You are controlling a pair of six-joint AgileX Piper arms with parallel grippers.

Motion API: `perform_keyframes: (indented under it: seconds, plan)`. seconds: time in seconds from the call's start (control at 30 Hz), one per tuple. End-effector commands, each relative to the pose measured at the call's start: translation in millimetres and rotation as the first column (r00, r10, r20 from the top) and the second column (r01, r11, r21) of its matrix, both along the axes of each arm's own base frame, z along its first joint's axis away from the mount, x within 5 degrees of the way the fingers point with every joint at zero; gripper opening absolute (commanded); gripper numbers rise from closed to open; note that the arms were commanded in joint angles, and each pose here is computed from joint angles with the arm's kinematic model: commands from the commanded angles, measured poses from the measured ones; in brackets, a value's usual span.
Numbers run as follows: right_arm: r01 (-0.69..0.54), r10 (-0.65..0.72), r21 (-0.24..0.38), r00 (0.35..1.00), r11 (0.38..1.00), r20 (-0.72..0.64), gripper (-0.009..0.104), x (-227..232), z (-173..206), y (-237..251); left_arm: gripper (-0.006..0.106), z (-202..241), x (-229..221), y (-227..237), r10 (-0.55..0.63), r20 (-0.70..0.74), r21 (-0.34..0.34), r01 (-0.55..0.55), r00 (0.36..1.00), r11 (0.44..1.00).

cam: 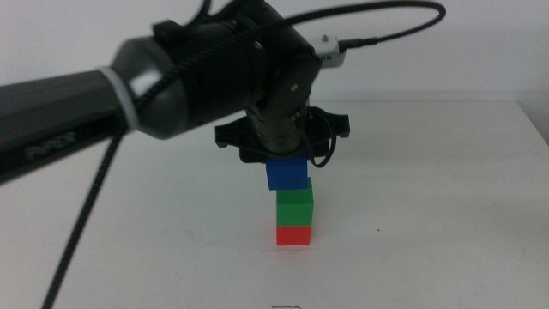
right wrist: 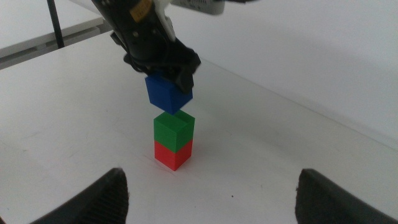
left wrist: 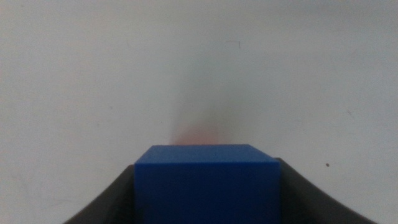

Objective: Stack red cubes first, then green, then blue cubes in a specific spot.

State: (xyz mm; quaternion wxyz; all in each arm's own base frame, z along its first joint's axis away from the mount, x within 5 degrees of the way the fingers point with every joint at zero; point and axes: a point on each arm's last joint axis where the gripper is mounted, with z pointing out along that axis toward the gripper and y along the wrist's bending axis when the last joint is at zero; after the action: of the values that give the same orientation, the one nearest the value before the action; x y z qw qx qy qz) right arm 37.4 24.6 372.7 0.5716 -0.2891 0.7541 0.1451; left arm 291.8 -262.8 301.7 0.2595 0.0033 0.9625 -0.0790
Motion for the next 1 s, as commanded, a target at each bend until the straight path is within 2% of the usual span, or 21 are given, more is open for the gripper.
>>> perform_keyframes:
  seconds: [0.0,0.17,0.27,0.77,0.97]
  plan:
    - [0.005,-0.008,0.033,0.997,0.999,0.078,0.091,2,13,1,-0.002,25,0,-1,-0.003,0.089,-0.071,0.009,0.996,0.997]
    - [0.005,-0.008,0.033,0.997,0.999,0.078,0.091,2,13,1,-0.002,17,6,-10,-0.014,0.109,-0.109,0.026,0.994,0.994]
    - [0.005,-0.008,0.033,0.997,0.999,0.078,0.091,2,13,1,-0.002,15,7,-10,0.014,0.094,-0.122,-0.002,0.995,0.992]
    - [0.005,-0.008,0.033,0.997,0.999,0.078,0.091,2,13,1,-0.002,12,5,-6,0.029,0.061,-0.076,-0.024,0.998,0.997]
    - [0.005,-0.008,0.033,0.997,0.999,0.078,0.091,2,13,1,-0.002,9,4,-8,0.028,0.036,-0.089,-0.024,0.999,0.996]
